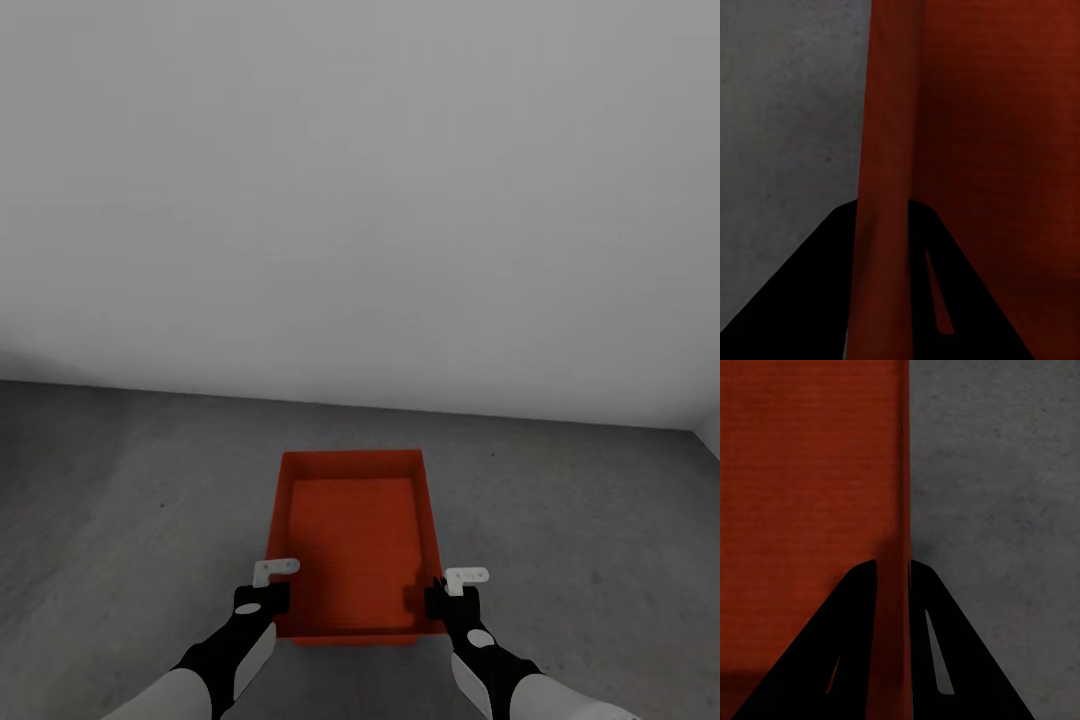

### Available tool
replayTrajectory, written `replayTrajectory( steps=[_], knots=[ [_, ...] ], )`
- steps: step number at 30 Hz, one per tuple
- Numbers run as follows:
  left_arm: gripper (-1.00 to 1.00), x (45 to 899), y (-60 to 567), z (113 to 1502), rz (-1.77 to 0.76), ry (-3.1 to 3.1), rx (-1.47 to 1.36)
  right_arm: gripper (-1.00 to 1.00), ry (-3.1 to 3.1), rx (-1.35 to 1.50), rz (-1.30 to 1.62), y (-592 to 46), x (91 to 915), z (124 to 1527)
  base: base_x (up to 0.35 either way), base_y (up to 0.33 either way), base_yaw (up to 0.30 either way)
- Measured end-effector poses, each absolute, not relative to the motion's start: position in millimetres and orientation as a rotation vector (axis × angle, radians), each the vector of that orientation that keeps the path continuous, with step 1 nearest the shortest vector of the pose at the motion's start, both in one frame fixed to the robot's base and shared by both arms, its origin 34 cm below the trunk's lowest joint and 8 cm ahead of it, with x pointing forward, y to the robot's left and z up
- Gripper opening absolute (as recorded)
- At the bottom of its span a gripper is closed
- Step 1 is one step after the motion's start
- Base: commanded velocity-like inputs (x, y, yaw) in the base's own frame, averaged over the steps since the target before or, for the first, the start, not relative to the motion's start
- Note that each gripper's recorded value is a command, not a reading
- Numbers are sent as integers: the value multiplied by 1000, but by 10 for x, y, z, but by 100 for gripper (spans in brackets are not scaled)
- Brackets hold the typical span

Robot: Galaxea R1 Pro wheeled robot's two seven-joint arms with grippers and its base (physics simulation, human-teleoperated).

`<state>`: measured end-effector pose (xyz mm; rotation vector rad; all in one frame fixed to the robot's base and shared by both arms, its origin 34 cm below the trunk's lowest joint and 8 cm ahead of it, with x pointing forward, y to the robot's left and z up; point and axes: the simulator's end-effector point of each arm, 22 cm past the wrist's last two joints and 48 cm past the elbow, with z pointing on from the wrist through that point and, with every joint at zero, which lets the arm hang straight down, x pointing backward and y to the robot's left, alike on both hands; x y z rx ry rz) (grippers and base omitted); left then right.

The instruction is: Move the two storage containers from the living room to the garage. In the garage, place one container on the floor and stack the other container on top of it (either order is fine).

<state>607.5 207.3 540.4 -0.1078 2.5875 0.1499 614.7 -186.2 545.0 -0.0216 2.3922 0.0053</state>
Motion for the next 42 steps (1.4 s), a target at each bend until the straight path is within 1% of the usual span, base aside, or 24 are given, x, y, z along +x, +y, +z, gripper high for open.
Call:
replayTrajectory(
  steps=[42],
  knots=[
    [-100, 6016, 2073, 5255, 151, 2606, -108, -100, 2410, -23, 5, -1862, 6092, 5300, 0, 0, 0]
  ],
)
